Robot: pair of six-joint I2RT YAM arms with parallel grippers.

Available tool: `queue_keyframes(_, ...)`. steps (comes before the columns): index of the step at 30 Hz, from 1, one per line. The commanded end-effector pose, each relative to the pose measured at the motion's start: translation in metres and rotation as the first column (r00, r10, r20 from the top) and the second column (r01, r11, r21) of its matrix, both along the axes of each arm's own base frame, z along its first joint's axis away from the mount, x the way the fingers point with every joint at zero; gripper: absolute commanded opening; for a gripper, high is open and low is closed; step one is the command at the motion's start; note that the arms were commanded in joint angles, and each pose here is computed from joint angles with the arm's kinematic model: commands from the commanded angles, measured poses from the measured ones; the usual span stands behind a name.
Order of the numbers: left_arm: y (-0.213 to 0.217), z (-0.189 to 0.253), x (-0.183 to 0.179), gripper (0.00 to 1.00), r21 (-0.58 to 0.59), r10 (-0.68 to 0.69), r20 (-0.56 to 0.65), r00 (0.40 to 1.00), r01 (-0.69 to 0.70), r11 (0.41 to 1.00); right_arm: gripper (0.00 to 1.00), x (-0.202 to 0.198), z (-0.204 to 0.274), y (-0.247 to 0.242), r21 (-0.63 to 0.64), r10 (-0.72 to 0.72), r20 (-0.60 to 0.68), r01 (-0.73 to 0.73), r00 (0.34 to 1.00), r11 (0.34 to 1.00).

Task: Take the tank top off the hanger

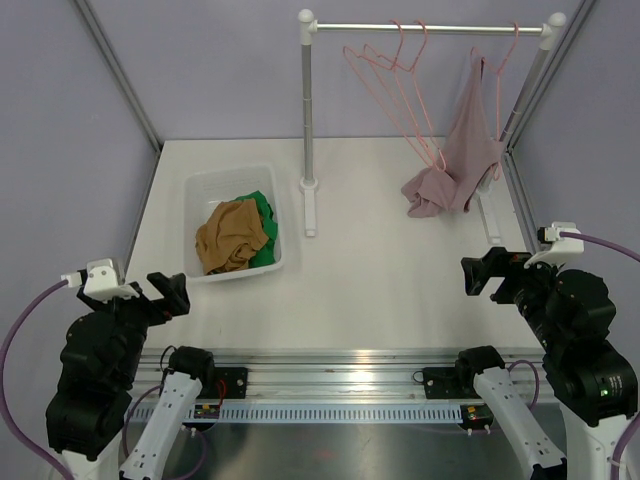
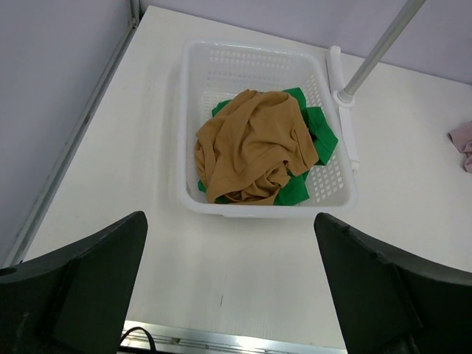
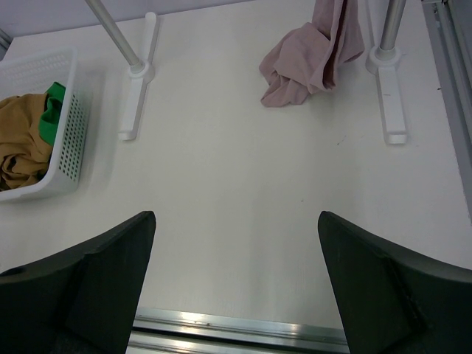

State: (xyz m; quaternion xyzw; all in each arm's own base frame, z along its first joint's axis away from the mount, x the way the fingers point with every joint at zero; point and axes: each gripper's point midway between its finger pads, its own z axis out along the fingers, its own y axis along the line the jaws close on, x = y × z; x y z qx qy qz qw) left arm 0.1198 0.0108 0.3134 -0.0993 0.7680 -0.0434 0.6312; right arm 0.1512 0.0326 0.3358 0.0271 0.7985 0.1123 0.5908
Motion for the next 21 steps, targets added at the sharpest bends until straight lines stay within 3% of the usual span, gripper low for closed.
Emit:
queue_keyframes(1, -0.009, 0.007, 0.002, 0.99, 0.005, -0.056, 0.038, 0.998, 0.056, 0.998, 0.99, 0.004, 0.008, -0.003, -0.015, -0.013, 0.020, 0.013, 1.000, 1.000)
queue_keyframes(21, -0.014, -0.004, 0.015, 0.99, -0.007, -0.062, -0.019, 0.998, 0.061, 0.998, 1.00, 0.016, 0.011, 0.004, -0.014, 0.012, -0.010, -0.012, 1.000, 1.000)
